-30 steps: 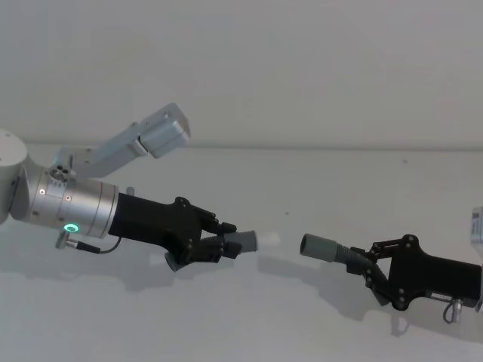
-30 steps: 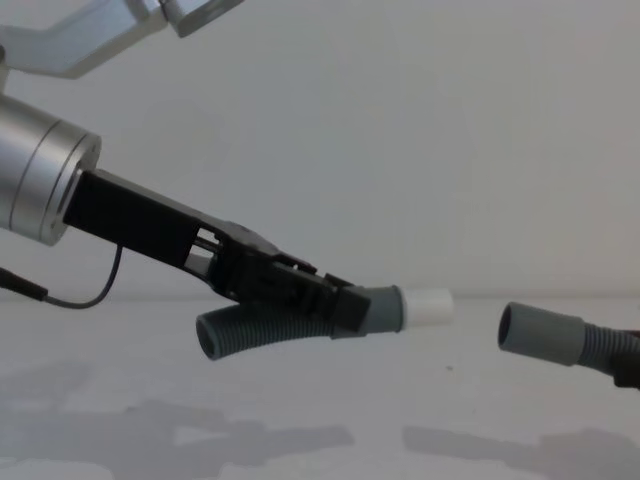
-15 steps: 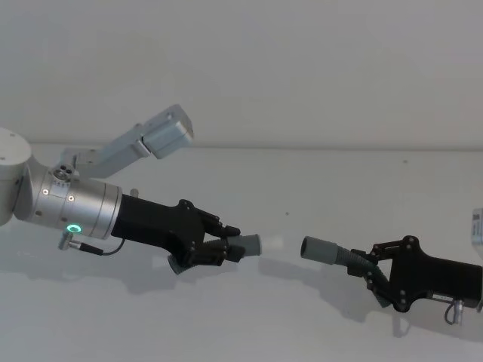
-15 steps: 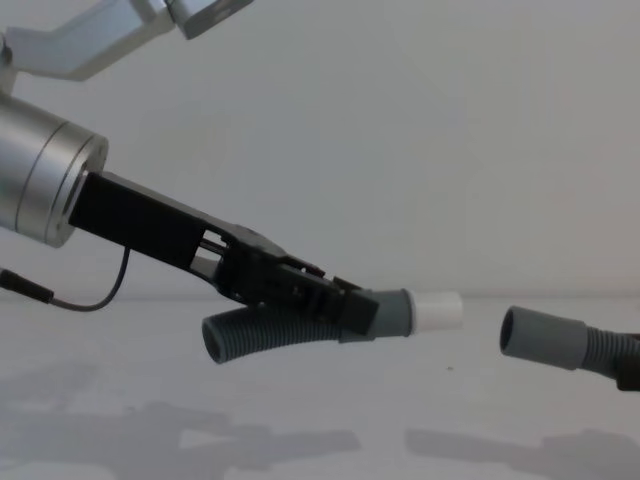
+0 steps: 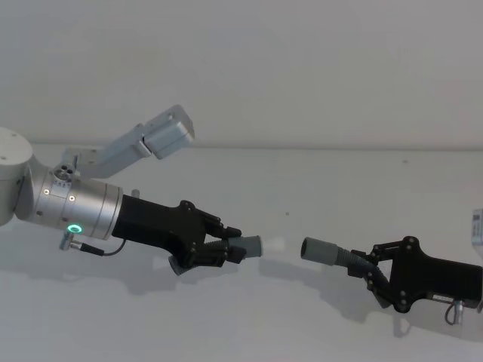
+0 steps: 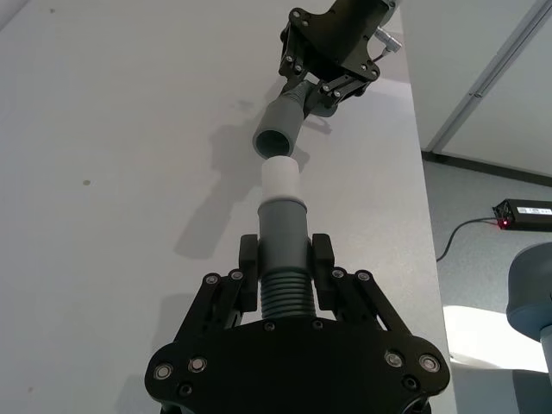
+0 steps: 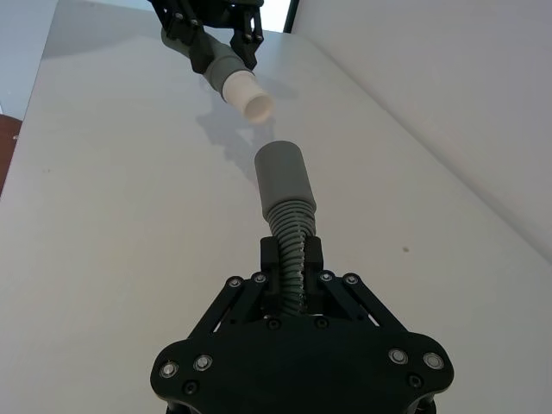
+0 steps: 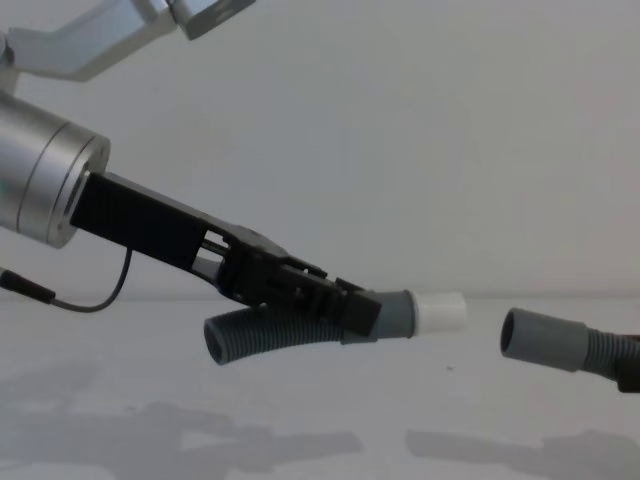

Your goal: Use both hands to pick up one end of the pipe from the table, align the ends, and insert them.

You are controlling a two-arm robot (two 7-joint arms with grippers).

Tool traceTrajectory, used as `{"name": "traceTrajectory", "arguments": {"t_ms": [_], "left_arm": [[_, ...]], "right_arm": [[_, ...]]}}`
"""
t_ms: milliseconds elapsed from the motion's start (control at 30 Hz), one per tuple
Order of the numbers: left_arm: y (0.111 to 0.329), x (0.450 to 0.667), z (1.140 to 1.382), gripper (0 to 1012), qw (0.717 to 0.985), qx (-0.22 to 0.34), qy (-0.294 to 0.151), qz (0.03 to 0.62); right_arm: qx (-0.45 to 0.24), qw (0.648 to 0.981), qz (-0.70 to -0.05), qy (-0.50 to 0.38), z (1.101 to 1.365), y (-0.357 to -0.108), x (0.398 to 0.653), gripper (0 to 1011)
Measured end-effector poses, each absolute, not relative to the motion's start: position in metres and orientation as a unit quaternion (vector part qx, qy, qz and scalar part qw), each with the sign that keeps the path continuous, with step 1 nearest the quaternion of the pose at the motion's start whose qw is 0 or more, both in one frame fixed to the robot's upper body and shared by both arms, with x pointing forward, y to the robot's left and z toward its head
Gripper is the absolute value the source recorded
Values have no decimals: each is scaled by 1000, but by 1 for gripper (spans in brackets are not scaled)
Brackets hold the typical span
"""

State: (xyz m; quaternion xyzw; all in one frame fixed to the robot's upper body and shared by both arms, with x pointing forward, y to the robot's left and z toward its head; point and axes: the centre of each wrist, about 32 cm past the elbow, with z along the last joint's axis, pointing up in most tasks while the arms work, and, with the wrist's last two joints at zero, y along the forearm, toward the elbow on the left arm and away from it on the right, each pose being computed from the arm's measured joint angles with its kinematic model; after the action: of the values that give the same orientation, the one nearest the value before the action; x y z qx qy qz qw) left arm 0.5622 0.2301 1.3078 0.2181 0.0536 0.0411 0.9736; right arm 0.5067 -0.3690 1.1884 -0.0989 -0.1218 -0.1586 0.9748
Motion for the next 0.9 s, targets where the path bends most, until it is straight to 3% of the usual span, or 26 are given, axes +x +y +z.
{"name": "traceTrajectory", "arguments": {"t_ms": [900], "left_arm": [[223, 564, 1311, 346, 973, 224, 46, 18]], "right_arm": [[-97, 978, -139, -121, 1190, -370, 510, 136]]}}
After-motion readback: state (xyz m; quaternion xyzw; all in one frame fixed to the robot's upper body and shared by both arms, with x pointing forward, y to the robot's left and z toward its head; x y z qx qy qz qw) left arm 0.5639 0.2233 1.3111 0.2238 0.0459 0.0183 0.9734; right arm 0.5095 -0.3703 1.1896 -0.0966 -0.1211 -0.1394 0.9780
